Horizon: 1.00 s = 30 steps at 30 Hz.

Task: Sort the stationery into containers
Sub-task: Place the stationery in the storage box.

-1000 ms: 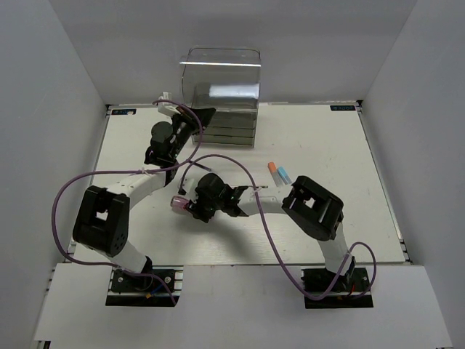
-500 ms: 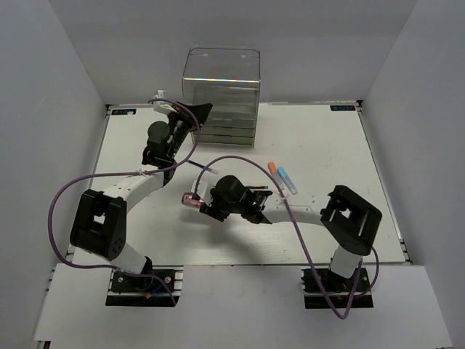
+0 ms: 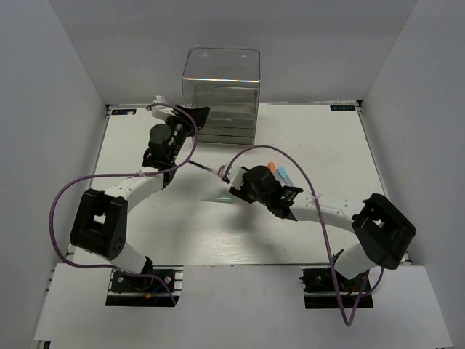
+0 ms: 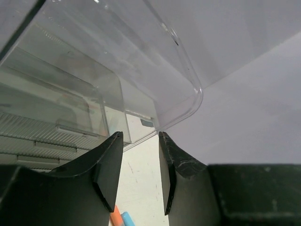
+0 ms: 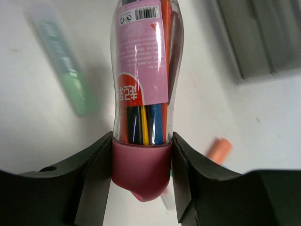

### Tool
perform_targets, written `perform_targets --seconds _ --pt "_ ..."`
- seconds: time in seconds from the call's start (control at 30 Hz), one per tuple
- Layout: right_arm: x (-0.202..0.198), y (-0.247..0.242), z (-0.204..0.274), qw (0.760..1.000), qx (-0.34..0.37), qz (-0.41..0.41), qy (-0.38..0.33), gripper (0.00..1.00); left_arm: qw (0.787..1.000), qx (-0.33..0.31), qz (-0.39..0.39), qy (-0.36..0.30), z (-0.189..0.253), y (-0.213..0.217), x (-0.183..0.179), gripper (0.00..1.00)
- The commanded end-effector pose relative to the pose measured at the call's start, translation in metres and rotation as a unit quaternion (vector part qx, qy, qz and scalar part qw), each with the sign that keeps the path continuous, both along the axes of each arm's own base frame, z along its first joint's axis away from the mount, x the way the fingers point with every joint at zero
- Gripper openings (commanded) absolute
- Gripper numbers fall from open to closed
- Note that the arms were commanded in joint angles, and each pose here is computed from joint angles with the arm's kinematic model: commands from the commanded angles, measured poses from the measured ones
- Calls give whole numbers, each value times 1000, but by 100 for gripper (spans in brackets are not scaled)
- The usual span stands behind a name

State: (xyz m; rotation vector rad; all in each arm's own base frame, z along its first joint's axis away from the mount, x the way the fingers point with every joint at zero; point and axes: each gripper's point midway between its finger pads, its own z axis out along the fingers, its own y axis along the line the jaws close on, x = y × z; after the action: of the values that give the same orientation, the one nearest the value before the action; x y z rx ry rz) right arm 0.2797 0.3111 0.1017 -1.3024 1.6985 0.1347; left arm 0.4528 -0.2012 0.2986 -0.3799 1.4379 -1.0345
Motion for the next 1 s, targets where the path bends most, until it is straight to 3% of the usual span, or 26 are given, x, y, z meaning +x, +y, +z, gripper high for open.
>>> perform_targets --seconds 0.0,0.37,0.97 --pt "38 -29 44 995 31 -64 -75 0 1000 -8 12 17 -11 5 8 47" --pt "65 -69 81 988 55 -107 -100 0 997 -16 10 76 -71 -8 42 47" --pt "78 -71 106 985 89 -116 -97 0 994 -74 18 83 -98 -23 83 47"
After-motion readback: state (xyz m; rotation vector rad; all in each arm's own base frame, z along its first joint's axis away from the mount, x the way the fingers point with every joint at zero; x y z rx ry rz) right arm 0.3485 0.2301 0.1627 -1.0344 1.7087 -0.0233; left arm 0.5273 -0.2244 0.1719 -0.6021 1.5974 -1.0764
